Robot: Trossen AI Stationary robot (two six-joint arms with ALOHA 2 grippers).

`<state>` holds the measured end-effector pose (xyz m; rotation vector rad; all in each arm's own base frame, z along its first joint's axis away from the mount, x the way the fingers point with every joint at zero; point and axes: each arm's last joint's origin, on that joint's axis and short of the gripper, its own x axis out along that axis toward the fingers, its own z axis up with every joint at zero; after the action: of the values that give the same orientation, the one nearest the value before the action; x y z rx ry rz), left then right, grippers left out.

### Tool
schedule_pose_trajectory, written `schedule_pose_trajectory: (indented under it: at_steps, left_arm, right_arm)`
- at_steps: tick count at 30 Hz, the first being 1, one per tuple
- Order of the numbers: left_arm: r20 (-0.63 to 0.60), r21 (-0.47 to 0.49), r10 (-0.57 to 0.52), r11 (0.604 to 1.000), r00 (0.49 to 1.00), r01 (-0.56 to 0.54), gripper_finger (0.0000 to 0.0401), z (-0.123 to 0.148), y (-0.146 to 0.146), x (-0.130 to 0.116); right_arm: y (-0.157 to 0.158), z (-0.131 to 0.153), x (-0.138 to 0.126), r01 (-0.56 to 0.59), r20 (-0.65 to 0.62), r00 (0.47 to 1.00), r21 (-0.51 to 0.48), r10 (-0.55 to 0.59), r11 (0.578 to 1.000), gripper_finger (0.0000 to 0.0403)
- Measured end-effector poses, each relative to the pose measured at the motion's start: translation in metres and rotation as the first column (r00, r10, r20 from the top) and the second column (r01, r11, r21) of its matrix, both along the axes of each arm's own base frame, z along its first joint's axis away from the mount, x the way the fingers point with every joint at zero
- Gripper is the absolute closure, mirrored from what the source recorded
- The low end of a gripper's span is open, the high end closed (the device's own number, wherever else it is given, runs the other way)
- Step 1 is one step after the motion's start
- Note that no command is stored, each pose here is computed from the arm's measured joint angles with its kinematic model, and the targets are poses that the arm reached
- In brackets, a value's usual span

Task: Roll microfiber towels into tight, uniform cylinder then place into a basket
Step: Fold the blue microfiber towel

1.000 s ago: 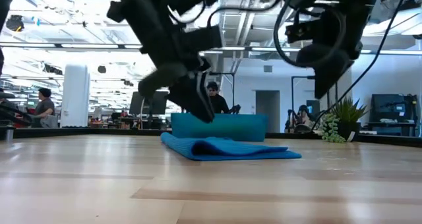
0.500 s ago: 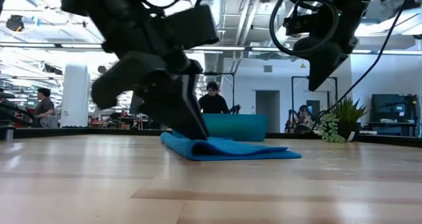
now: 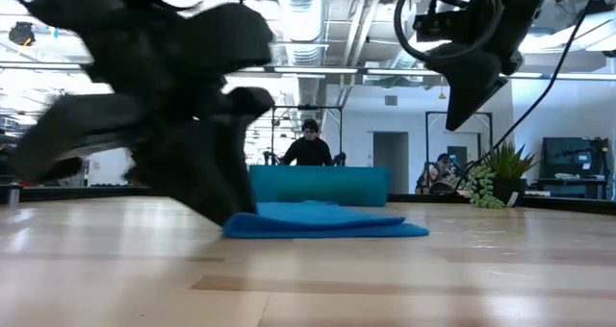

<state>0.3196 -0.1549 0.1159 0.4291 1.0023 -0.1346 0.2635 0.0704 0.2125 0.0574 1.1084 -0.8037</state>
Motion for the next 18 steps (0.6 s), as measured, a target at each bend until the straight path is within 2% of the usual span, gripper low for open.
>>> schedule_pose_trajectory:
  at_steps: [3,7,14,18]
  left_arm:
    - [0.002,0.104,-0.087,0.991,0.996,0.086,0.0321,0.004,-0.011,-0.010]
    - [-0.018,0.180,-0.103,0.978,0.994,0.105,0.0321,0.016,-0.024,-0.021]
    - [0.021,0.121,0.001,0.993,1.000,-0.004,0.0321,0.042,-0.045,-0.027]
    - [0.057,0.077,0.021,0.997,0.998,-0.025,0.0321,0.047,-0.052,-0.026]
  right_arm:
    - [0.004,0.000,0.003,-0.014,0.040,0.999,0.013,0.013,1.000,0.0329]
    - [0.016,0.001,0.007,-0.087,0.096,0.992,0.028,0.084,0.996,0.0329]
    - [0.039,0.003,0.013,-0.245,0.166,0.958,0.041,0.235,0.969,0.0329]
    - [0.058,0.005,0.013,-0.375,0.206,0.909,0.022,0.363,0.927,0.0329]
